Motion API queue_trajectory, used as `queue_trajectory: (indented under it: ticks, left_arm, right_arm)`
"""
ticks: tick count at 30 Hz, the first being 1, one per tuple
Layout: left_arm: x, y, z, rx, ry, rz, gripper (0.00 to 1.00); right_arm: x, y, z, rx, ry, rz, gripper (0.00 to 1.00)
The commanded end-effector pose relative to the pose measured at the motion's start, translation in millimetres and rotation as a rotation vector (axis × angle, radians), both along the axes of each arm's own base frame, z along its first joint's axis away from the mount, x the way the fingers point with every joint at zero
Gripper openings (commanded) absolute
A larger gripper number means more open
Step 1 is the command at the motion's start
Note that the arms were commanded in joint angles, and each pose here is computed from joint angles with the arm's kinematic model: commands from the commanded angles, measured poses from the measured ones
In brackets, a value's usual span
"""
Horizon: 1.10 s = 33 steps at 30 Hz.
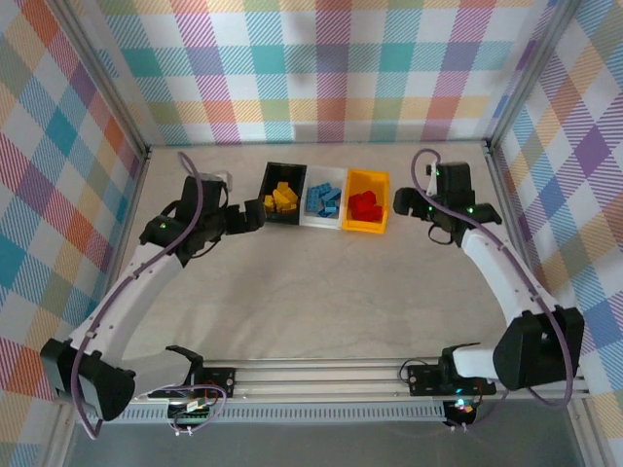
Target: Sort the legos into containers by color
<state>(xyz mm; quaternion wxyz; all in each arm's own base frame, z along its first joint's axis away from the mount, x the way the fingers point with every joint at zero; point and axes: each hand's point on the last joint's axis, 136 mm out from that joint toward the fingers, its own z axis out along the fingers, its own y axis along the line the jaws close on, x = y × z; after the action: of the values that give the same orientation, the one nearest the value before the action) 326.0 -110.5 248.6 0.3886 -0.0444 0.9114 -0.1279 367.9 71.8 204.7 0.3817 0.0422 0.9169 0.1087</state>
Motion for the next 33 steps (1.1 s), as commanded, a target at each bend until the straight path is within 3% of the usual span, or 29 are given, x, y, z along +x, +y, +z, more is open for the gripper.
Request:
queue_trajectory:
  ticks: [1, 4, 6, 10, 14, 23, 33]
  left_arm:
    - [-1.4, 26.7, 7.7, 0.039, -0.066, 0.120, 1.00]
    - [-2.4, 33.1, 2.3, 0.084, -0.107, 0.117, 1.00]
    - [-2.1, 37.8, -7.0, 0.113, -0.129, 0.123, 1.00]
    - [-3.7, 44.1, -32.3, 0.152, -0.112, 0.140, 1.00]
    - [-4.3, 56.1, -50.2, 0.202, -0.103, 0.184, 1.00]
    - [-10.4, 73.3, -62.1, 0.245, -0.244, 0.224, 0.97]
    - [-13.1, 80.8, -67.4, 0.263, -0.230, 0.250, 0.97]
  right_arm:
    - [-8.2, -5.3, 8.2, -0.004, -0.127, 0.025, 0.91]
    - [-14.7, -8.1, -0.9, -0.056, -0.261, 0.064, 1.00]
    - [-12.9, -9.6, -12.9, -0.085, -0.312, 0.082, 1.00]
    - [-4.5, -22.3, -59.3, -0.081, -0.197, 0.045, 1.00]
    - [3.9, -20.7, -82.8, -0.100, -0.188, 0.067, 1.00]
    - [19.9, -27.1, -99.4, -0.168, -0.204, 0.070, 1.00]
    - [25.8, -35.9, -101.6, -0.185, -0.227, 0.080, 1.00]
